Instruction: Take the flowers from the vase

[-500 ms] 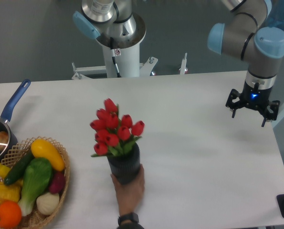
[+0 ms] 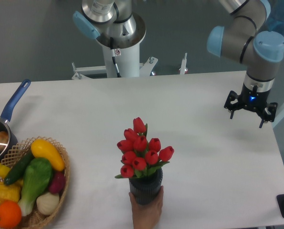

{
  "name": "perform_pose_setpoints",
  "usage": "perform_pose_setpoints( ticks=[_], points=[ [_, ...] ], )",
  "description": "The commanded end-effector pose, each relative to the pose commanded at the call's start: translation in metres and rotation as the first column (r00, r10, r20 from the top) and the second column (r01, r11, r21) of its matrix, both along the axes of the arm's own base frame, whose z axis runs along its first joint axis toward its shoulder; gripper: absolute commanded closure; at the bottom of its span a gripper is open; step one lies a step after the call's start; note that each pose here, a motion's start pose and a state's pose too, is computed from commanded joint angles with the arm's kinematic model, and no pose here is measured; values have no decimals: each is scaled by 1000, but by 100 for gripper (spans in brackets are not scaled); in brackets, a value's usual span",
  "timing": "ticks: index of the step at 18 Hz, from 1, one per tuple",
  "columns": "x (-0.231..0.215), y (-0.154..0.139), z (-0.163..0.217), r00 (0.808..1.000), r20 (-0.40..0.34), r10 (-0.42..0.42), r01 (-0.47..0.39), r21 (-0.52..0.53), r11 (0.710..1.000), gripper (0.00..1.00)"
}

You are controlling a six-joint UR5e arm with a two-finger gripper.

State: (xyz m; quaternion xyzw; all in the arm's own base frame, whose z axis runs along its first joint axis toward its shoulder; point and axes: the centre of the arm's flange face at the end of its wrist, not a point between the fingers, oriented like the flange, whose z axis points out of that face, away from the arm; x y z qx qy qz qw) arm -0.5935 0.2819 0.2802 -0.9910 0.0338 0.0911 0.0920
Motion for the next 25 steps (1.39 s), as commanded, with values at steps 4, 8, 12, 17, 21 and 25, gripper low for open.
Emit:
perform_pose_setpoints(
  ticks=[4,8,12,17,21,25],
  points=[
    [7,-4,-10,1000,21,12,-12,11,1000,0],
    [41,16,-7,996,71,-49,37,166,985,0],
    [90,45,0,987,93,-134,107,248,963,0],
    [136,86,10,963,85,-256,218,309,926,0],
    [150,103,22,912,43,-407,304,593,746,0],
    [170,115,15,883,41,-468,298,720,627,0]
  ],
)
